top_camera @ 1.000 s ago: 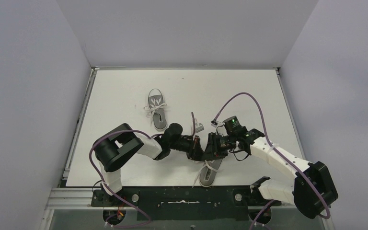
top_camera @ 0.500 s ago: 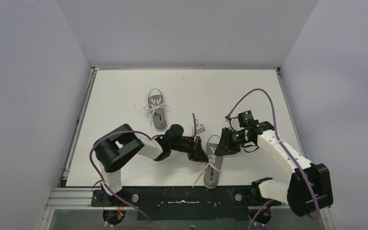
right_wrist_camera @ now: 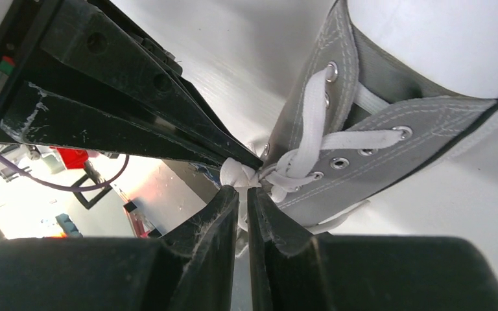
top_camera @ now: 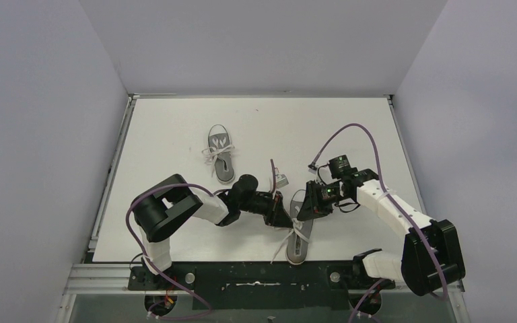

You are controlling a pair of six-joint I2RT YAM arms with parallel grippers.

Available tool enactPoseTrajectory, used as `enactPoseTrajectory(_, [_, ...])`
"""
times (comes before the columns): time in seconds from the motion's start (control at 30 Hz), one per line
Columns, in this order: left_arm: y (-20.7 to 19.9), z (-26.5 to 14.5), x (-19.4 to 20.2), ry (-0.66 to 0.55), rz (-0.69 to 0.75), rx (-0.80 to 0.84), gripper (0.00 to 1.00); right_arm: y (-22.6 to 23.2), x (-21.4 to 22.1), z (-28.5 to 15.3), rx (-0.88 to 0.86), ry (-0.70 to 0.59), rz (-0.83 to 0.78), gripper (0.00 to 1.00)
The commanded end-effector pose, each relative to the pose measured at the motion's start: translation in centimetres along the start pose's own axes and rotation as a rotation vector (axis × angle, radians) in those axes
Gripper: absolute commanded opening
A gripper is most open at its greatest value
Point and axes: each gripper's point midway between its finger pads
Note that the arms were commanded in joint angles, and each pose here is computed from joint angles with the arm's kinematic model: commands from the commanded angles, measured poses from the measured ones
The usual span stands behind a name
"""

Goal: Tie the shoes
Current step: Cross the shoelace with the shoelace.

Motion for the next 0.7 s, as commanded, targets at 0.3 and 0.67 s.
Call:
enactPoseTrajectory(0.3, [-2.6,0.5,-2.7,-0.059,0.096,0.069,0.0,-0.8,-0.3,0.6,0.047,-0.001,-0.028,0.12])
enactPoseTrajectory(0.67, [-2.3,0.3,-2.1,-0.043,0.091,0.069,0.0,-1.3,-1.2,0.8,0.072,-0.028,-0.012,0.17])
Point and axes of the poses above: each gripper's point midway between its finger pads, its own z axis out along the fingers, its own y axis along the line the jaws close on, x = y × z, and after that the axes turned 10 degrees about -z, right-handed
